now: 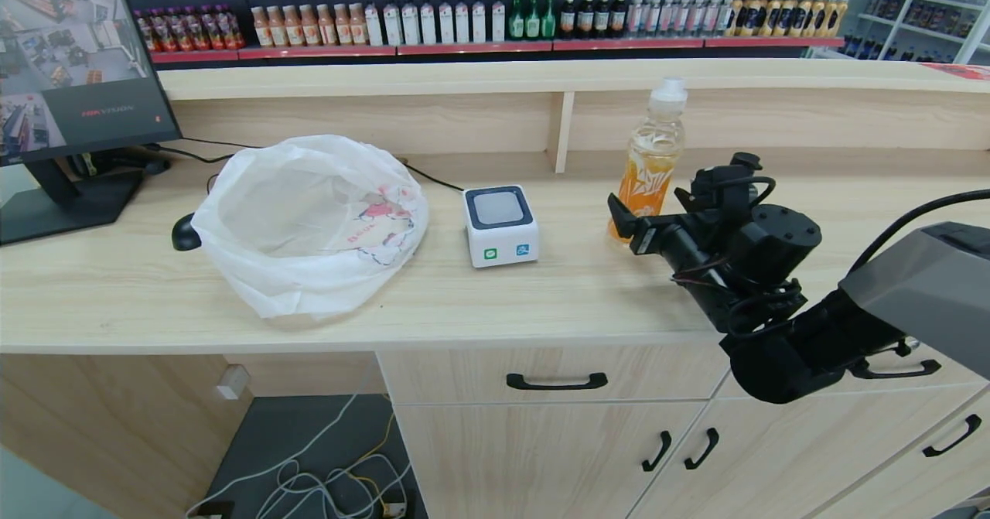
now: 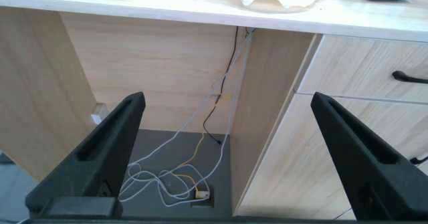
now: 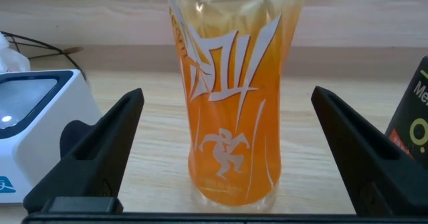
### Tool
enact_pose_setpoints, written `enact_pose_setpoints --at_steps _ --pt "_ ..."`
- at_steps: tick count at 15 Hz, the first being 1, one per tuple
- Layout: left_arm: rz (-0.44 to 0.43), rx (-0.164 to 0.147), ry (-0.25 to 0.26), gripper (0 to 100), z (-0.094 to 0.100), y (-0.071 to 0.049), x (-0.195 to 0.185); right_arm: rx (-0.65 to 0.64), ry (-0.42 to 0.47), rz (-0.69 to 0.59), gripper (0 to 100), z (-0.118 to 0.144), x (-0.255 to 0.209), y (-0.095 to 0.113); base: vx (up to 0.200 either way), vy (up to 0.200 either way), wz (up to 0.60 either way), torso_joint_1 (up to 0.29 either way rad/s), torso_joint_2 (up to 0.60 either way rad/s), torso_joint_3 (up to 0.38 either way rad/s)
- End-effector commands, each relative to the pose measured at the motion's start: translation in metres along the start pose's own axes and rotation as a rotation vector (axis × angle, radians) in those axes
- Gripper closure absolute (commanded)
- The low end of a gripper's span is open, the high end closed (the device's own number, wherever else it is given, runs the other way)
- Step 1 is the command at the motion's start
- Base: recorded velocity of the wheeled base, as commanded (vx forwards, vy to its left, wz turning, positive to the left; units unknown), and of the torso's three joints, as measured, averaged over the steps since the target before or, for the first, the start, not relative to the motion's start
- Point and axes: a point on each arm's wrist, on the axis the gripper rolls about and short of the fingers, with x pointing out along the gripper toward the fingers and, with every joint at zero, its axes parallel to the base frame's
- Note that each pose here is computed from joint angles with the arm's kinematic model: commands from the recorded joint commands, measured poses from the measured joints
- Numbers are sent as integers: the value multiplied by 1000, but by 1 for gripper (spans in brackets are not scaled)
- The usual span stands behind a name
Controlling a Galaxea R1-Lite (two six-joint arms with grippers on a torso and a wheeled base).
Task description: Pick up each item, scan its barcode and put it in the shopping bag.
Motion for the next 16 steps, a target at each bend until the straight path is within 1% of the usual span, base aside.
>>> enact_pose_setpoints --at_steps 1,3,4,8,11,16 --pt "1 0 0 0 0 0 0 1 -13 1 0 -2 6 1 0 0 0 0 0 0" --pt "1 0 0 0 0 0 0 0 -21 -7 0 2 14 -1 0 0 0 0 0 0" --pt "1 0 0 0 0 0 0 -2 -1 -3 0 1 16 -1 0 0 0 0 0 0" --pt "1 0 0 0 0 0 0 -1 -4 -1 0 17 36 0 0 0 0 0 0 0" --pt "1 0 0 0 0 0 0 -4 17 -8 0 22 45 -1 0 0 0 0 0 0" --pt "1 0 0 0 0 0 0 -4 19 -8 0 19 47 0 0 0 0 0 0 0"
